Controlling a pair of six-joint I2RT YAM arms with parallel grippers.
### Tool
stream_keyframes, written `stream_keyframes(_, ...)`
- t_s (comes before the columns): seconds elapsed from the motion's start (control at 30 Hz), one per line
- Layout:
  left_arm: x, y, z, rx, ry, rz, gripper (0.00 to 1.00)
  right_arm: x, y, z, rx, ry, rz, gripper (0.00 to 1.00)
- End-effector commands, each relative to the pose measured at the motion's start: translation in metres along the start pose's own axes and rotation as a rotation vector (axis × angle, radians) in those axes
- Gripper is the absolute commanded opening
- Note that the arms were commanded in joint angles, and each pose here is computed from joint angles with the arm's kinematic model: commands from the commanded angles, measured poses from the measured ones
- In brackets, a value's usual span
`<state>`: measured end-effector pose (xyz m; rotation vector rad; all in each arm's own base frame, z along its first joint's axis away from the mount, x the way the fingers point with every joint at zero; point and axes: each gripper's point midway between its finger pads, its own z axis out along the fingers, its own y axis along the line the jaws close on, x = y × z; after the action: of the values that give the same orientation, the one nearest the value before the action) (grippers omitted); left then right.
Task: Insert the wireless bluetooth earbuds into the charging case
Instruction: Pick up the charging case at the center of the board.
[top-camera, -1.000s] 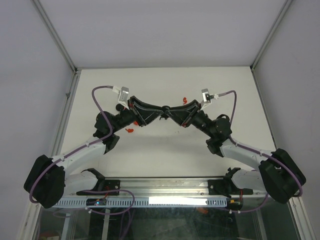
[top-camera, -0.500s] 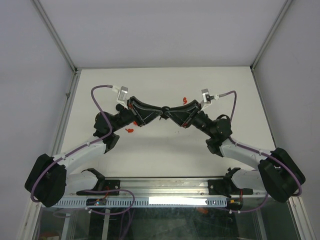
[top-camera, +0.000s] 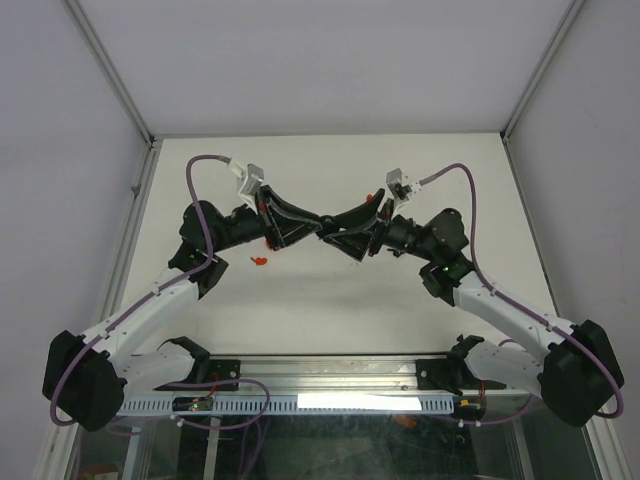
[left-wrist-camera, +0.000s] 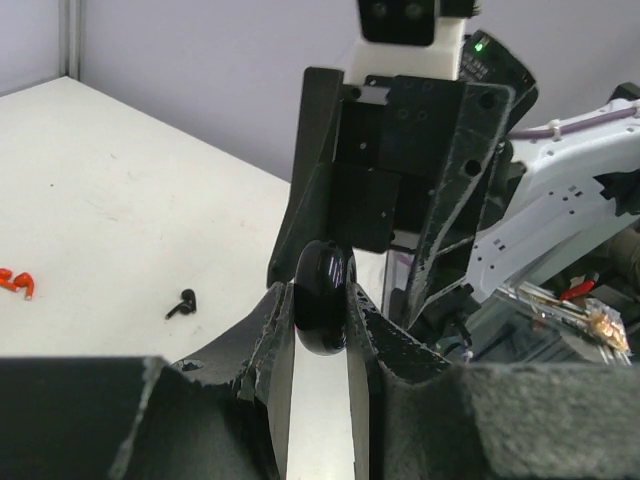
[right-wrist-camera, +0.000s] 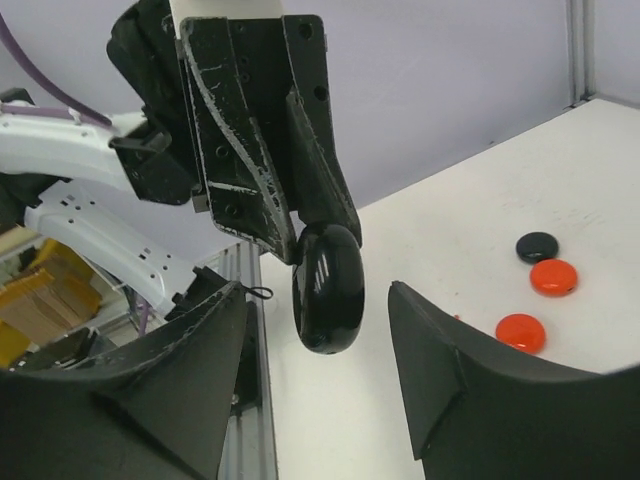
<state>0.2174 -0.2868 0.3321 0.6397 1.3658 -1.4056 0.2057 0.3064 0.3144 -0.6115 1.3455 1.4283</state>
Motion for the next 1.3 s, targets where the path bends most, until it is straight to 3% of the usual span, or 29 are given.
stream_keyframes(0.0, -0.001, 0.001, -0.007, -0.005, 0.145, 0.132, 0.0, -0.015, 0.013, -0.01, -0.045, 0.122, -0.163, 0.63)
stream_keyframes(0.2, -0.003, -0.001, -0.009, 0.027, 0.287, 0.233, 0.0, -0.015, 0.012, -0.021, -0.038, 0.292, -0.249, 0.67)
stream_keyframes(0.43, -0.002, -0.004, -0.009, 0.082, 0.393, 0.261, 0.0, -0.019, 0.012, -0.015, -0.08, 0.389, -0.295, 0.67)
stream_keyframes(0.8, -0.005, -0.009, -0.008, 0.129, 0.418, 0.299, 0.0, -0.015, 0.011, 0.0, -0.169, 0.447, -0.243, 0.64)
stream_keyframes(1.27, 0.0, -0.006, -0.006, 0.144, 0.44, 0.291, 0.0, 0.002, 0.012, 0.012, -0.247, 0.491, -0.173, 0.51)
